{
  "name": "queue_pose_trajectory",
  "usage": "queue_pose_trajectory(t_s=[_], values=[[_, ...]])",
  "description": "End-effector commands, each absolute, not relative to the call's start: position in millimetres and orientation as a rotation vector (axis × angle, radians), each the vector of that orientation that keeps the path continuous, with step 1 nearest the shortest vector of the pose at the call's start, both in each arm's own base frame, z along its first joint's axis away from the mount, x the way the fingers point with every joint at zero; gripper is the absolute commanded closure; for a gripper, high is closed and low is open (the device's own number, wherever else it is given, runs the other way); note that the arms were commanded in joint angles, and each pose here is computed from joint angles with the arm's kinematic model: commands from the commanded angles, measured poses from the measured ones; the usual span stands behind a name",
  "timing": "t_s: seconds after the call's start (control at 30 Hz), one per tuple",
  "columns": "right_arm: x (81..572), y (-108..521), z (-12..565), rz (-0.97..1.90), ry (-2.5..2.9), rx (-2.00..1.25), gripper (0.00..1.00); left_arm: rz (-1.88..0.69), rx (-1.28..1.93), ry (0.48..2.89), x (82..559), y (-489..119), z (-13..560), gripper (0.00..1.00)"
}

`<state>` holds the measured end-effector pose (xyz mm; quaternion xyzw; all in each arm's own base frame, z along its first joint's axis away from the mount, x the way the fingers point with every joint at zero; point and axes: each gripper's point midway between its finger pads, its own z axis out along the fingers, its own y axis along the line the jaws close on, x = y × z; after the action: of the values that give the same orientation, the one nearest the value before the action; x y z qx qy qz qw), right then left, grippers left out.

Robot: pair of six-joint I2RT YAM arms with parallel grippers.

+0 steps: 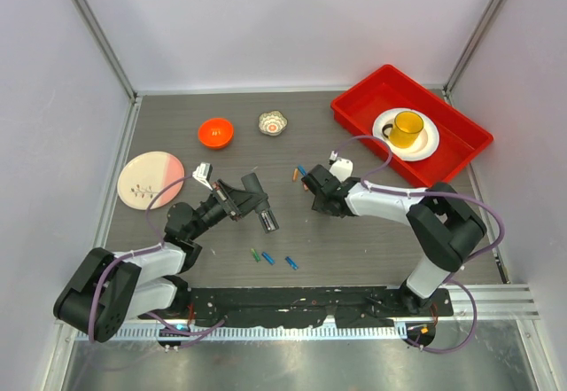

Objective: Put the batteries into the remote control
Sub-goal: Pick up the battery from the center of the board.

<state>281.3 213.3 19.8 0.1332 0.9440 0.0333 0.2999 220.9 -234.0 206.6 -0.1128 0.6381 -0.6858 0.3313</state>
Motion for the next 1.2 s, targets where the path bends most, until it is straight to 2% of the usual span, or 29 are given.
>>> queue_pose_trajectory(t_s=[0.0,0.57,0.67,0.7,0.73,0.97,1.17], values=[[281.2,215.1,12.2,0.070,2.528,0.348,0.65,-1.797,-0.245,1.612,217.9,-233.9,216.4,1.00],[267.0,205.8,-6.0,-0.008,2.606,0.292,0.74,-1.794,-0.247,1.618,217.6,-233.5,214.1,1.00],[268.7,204.9,-0.5,-0.006,2.595,0.283,0.84,-1.791,-0.249,1.617,217.7,-233.1,214.0,1.00],[269.9,205.6,2.9,-0.004,2.588,0.279,0.97,-1.793,-0.250,1.621,217.4,-233.7,213.2,1.00],[271.1,205.9,6.1,-0.001,2.581,0.275,0.99,-1.792,-0.249,1.619,217.6,-233.5,213.4,1.00],[284.4,202.6,81.3,0.088,2.422,0.111,0.99,-1.793,-0.255,1.627,219.4,-237.6,212.2,1.00],[260.6,207.5,143.1,0.289,2.285,-0.281,0.99,-1.802,-0.216,1.628,220.8,-253.6,214.5,1.00]])
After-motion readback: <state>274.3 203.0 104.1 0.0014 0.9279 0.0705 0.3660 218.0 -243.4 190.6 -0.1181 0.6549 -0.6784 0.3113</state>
